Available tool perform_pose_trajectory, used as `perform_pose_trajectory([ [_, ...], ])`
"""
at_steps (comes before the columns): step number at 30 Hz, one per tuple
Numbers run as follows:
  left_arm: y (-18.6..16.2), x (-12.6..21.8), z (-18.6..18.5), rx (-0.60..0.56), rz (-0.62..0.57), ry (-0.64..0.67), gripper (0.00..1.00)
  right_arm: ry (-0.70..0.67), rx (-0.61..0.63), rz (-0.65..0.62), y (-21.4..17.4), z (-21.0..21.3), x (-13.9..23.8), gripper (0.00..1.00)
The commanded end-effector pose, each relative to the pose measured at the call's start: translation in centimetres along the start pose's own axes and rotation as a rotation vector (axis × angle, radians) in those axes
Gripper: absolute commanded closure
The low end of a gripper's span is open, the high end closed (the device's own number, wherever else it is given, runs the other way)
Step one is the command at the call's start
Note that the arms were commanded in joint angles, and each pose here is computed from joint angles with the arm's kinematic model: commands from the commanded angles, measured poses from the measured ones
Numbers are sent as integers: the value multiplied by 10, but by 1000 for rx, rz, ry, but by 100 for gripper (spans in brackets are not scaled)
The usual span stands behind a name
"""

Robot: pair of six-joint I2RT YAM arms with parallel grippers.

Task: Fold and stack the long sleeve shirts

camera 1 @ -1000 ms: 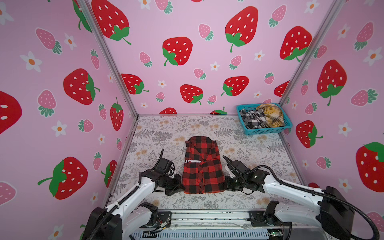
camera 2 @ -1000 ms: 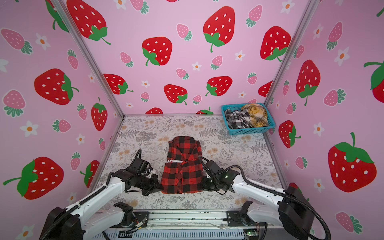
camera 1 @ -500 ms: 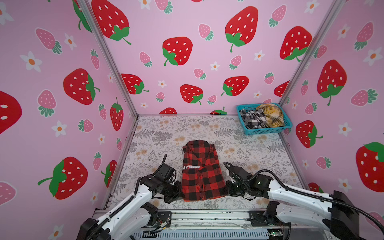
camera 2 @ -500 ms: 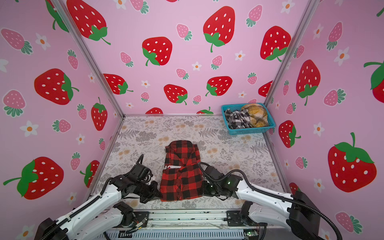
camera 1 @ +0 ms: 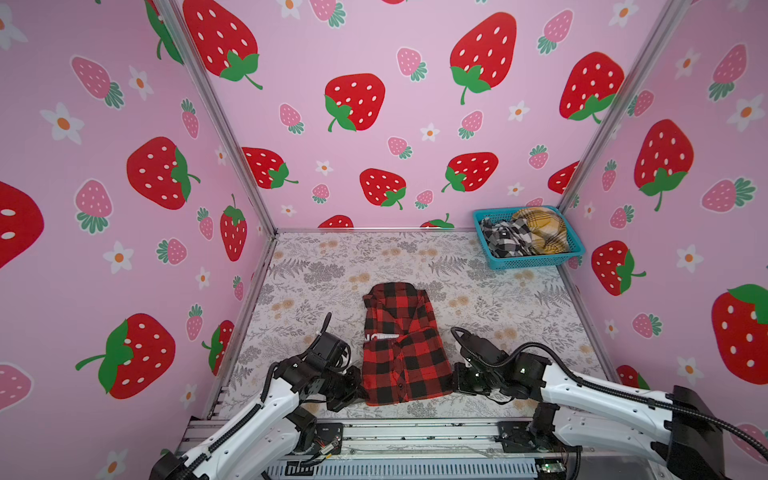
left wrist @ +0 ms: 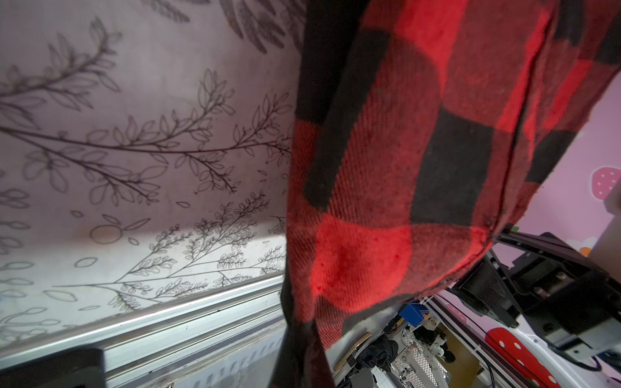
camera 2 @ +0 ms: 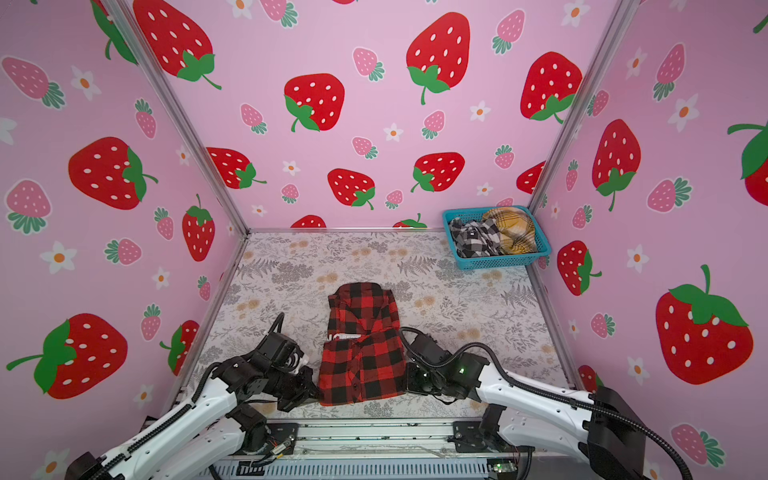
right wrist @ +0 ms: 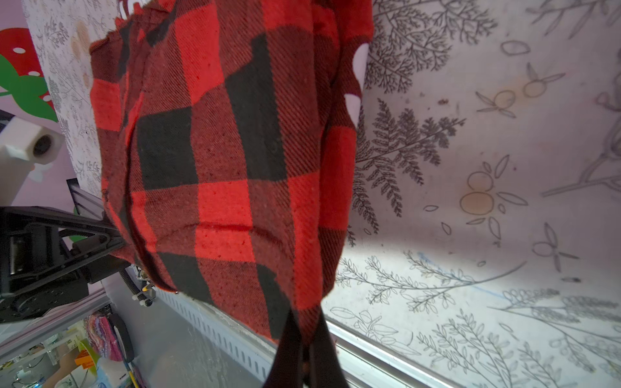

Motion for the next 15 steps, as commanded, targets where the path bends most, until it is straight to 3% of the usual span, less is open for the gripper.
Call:
perform_pose_trajectory([
  [1, -9, 0, 10, 38, 13, 42, 100, -27, -43, -31, 0, -9, -1, 100],
  [15, 11, 25, -24, 19, -83, 13, 100, 12, -67, -110, 10, 23, 25, 100],
])
Point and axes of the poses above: each gripper's point midway between its finger pads, its own x axis back along the fingers, its own z axis along the line the jaws close on, y = z × x, the point moved 4 cm from there along x, back along the fingers, and after that the axes turned 15 degrees about -x, right-handed, at the moved point
